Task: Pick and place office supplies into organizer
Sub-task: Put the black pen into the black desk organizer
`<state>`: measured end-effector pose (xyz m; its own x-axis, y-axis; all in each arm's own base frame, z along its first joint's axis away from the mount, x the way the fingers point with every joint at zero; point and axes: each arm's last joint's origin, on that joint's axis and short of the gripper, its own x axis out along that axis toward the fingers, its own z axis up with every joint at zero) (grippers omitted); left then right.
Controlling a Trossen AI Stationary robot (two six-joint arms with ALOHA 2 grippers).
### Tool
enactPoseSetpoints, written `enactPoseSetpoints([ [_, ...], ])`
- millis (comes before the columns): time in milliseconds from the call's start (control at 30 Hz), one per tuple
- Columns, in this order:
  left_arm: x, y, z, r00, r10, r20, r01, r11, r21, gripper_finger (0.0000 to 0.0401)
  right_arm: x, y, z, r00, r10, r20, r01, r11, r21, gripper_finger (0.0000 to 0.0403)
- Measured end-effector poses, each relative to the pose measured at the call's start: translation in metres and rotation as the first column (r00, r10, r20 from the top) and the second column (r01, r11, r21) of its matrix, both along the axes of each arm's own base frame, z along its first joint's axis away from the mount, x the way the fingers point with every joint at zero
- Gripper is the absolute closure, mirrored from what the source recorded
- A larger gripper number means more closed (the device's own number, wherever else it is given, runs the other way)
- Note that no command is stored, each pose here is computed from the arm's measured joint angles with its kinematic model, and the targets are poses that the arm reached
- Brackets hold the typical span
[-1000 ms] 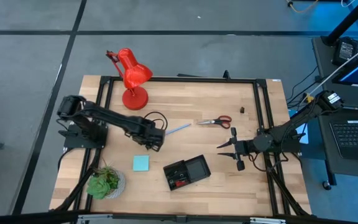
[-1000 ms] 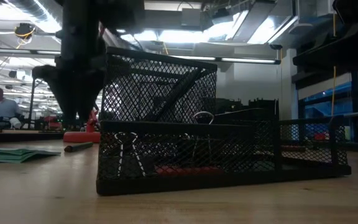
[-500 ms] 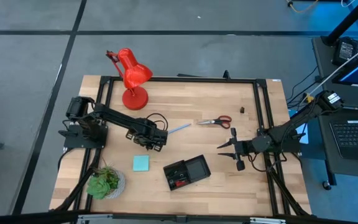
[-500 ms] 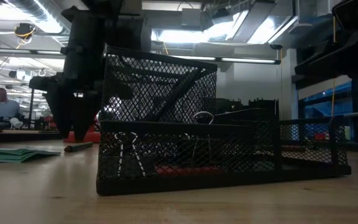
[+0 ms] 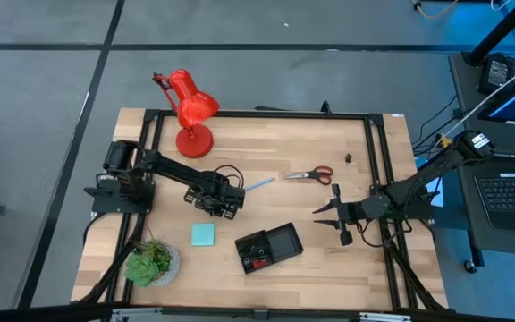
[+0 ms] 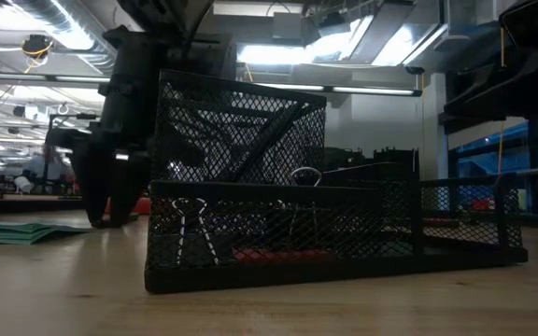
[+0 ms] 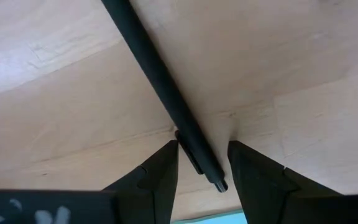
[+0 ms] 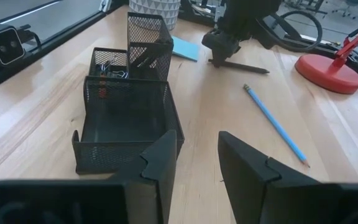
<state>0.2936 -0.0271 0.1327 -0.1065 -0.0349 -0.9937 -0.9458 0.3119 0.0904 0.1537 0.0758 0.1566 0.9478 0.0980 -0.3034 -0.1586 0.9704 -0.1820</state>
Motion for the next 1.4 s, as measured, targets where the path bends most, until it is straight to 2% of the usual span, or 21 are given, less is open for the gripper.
enactPoseSetpoints([
  [467, 0.003, 0.001, -0.001, 0.996, -0.086, 0.039, 0.087, 0.996, -0.033, 0.0258, 0.000, 0.000, 0.000, 1.000, 0.000, -0.003, 0.000, 1.000, 0.000, 0.0281],
  [1067, 0.005, 0.010, -0.002, 0.996, -0.064, 0.057, 0.066, 0.997, -0.045, 0.0258, 0.000, 0.000, 0.000, 1.000, 0.000, -0.003, 0.000, 1.000, -0.001, 0.0281],
  [1333, 0.006, 0.010, -0.001, 0.996, -0.071, 0.058, 0.073, 0.997, -0.028, 0.0297, 0.000, 0.000, 0.000, 1.000, 0.000, -0.003, 0.000, 1.000, -0.001, 0.0281],
  [1400, 0.006, 0.010, -0.001, 0.993, -0.104, 0.062, 0.105, 0.994, -0.027, 0.0311, 0.000, 0.000, 0.000, 1.000, 0.000, -0.003, 0.000, 1.000, -0.001, 0.0281],
])
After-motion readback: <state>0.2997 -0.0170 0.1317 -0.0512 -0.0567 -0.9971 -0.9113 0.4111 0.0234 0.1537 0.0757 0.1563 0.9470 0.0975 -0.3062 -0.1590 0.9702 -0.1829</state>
